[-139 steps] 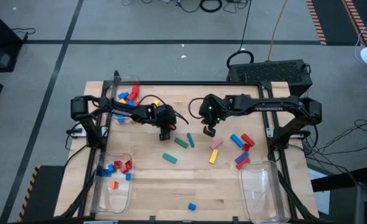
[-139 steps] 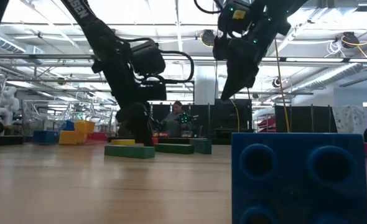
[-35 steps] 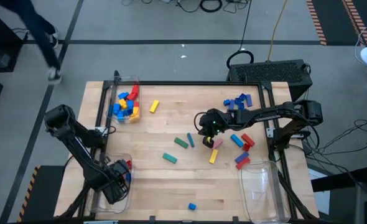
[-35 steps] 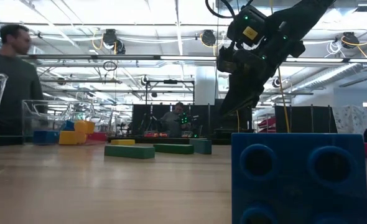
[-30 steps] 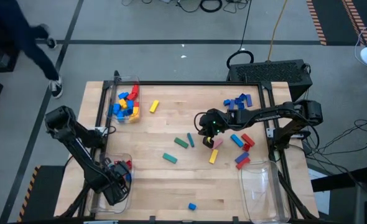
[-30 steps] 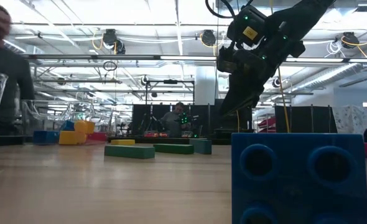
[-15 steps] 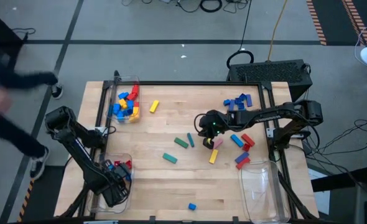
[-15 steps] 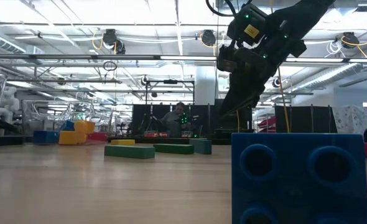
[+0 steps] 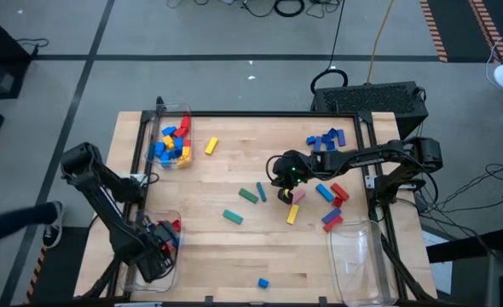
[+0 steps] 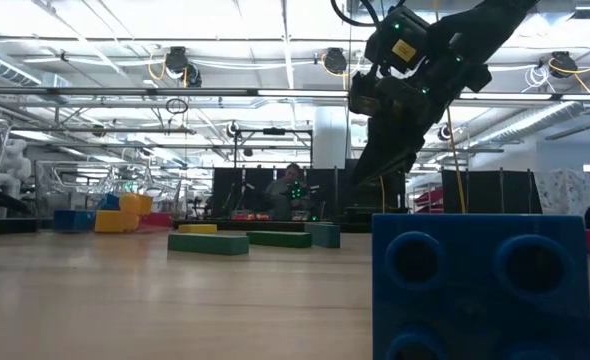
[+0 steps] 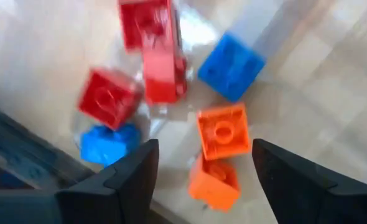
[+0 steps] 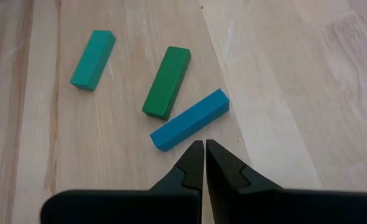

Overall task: Sort blocks by size
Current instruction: Put the blue four stud game piece into the bottom left transparent bin

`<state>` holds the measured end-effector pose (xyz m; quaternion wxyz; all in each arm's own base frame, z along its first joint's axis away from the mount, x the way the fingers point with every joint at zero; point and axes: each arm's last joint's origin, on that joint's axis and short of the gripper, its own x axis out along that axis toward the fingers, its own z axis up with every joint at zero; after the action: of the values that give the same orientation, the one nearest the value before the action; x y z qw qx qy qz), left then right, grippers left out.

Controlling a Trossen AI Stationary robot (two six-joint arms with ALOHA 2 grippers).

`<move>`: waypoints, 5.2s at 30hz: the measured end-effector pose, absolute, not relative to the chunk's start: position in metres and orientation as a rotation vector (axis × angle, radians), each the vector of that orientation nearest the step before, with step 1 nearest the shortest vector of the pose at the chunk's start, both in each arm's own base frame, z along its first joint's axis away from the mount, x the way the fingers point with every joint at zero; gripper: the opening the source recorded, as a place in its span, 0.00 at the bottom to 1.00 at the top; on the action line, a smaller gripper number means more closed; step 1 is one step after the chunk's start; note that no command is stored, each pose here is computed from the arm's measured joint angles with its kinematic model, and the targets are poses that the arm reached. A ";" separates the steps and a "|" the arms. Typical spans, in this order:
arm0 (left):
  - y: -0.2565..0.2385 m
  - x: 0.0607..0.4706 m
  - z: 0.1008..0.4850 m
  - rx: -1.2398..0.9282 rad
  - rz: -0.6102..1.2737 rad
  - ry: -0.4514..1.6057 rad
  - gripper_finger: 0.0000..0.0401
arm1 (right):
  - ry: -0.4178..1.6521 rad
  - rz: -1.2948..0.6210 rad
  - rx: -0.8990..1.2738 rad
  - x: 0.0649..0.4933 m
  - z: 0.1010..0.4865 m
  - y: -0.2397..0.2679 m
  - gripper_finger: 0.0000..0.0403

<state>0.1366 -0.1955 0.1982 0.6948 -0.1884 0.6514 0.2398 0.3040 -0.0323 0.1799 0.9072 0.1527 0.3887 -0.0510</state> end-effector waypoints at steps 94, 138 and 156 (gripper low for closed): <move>-0.004 0.265 0.200 0.000 0.507 0.617 0.65 | 2.074 -0.276 -0.248 0.307 0.136 -0.203 0.61; -0.022 0.292 0.167 0.319 0.386 0.658 0.65 | 0.920 -0.064 0.315 0.373 0.210 -0.092 0.15; -0.029 0.317 0.137 0.627 0.286 0.605 0.65 | 0.698 0.146 0.434 0.372 0.175 -0.075 0.15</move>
<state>0.3169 -0.0286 0.1369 0.8967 0.3027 0.2921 0.1379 0.3720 -0.0748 0.1749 0.9142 0.2108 0.3389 0.0708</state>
